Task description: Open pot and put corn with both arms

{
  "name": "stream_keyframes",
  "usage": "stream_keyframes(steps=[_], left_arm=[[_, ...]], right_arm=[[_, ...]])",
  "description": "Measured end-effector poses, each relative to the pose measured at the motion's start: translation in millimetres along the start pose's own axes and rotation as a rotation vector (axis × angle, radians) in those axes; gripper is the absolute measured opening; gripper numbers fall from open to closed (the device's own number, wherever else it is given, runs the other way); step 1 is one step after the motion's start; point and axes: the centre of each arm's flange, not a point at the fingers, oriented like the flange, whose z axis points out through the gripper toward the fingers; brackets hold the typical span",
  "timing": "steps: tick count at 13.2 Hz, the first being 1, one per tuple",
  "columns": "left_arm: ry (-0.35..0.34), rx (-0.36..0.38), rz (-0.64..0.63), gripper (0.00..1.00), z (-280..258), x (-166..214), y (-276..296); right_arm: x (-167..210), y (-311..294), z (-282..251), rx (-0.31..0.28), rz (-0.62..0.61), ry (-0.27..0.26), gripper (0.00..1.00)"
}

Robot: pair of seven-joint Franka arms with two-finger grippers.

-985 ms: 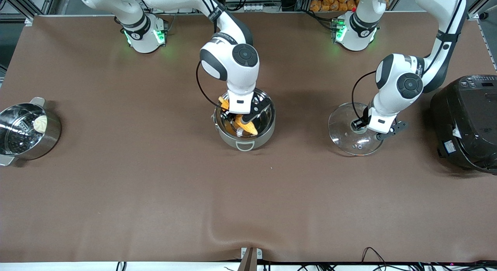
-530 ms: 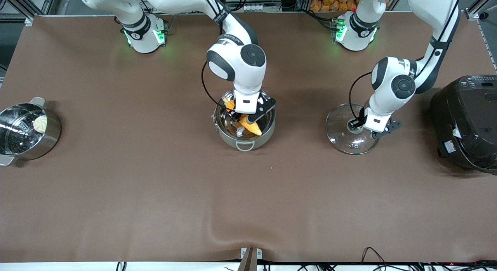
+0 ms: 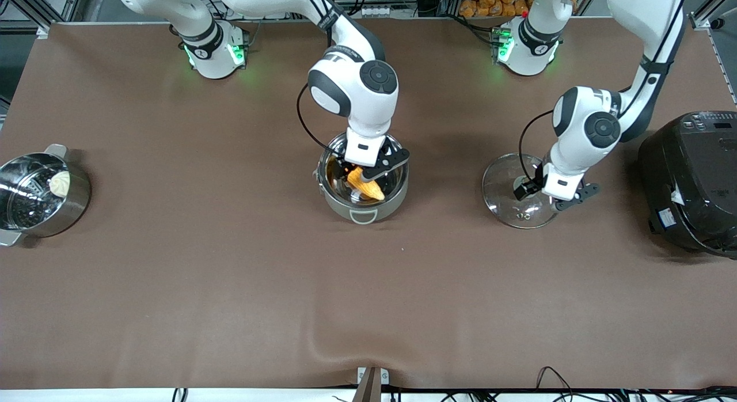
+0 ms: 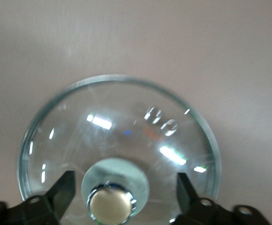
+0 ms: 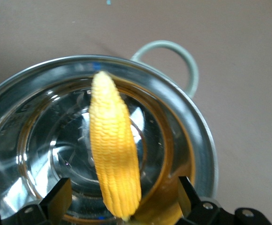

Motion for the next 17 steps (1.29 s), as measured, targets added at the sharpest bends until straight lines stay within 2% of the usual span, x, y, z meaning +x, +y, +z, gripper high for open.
stream_keyframes(steps=[4,6,9,11,13,17], left_arm=[[0.043,0.01,0.003,1.0,-116.1,45.7,23.4],[0.045,0.027,0.069,1.0,-188.0,65.6,28.9],[0.052,0.037,0.209,1.0,-269.3,86.9,19.9],[0.089,0.024,0.284,1.0,-300.7,92.3,19.6],[0.102,0.022,0.315,1.0,-324.2,89.2,20.2],[0.076,0.038,0.328,1.0,-358.4,78.2,16.4]], right_arm=[[8.5,92.2,-45.9,0.029,0.165,-0.017,1.0],[13.4,159.6,-43.7,0.053,0.252,-0.036,1.0],[5.8,269.4,-19.7,0.116,0.281,-0.109,1.0],[-15.6,345.7,-13.7,0.142,0.285,-0.166,1.0],[-45.8,416.0,-22.8,0.161,0.298,-0.193,1.0],[-137.6,541.6,-69.9,0.22,0.37,-0.159,1.0]])
